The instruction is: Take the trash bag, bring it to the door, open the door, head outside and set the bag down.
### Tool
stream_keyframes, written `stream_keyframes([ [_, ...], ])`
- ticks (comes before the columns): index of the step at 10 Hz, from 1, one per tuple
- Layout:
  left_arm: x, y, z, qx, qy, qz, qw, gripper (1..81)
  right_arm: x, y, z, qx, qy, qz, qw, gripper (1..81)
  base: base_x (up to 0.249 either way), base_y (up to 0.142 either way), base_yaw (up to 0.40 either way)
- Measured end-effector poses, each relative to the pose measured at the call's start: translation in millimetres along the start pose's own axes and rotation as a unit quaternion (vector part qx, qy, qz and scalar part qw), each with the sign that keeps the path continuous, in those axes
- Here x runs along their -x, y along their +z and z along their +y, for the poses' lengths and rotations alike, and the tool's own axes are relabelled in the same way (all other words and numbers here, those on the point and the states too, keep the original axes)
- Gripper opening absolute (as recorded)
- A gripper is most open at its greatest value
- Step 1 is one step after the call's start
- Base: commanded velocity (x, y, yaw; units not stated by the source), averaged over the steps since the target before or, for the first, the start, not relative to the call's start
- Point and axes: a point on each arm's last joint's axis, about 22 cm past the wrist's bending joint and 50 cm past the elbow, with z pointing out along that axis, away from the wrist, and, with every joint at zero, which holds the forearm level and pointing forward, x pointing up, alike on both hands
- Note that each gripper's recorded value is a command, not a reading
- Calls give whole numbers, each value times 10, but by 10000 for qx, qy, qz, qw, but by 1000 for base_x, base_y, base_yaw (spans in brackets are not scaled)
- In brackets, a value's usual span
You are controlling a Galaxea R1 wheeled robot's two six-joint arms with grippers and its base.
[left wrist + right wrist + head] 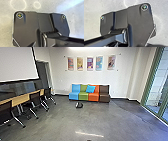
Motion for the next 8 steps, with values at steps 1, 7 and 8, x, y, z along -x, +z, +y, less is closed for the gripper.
stream_keyframes([
  [1,-5,-3,-6,-4,3,17,10000,811,0,1,-5,-5,-2,6,10000,811,145,0,0],
  [7,224,-11,-30,-22,-95,-226,9997,811,168,5,6,9,85,-202,9998,811,151,0,0],
  [8,355,-14,-27,-22,-160,-368,9992,811,287,2,23,29,147,-344,9993,811,152,0,0],
])
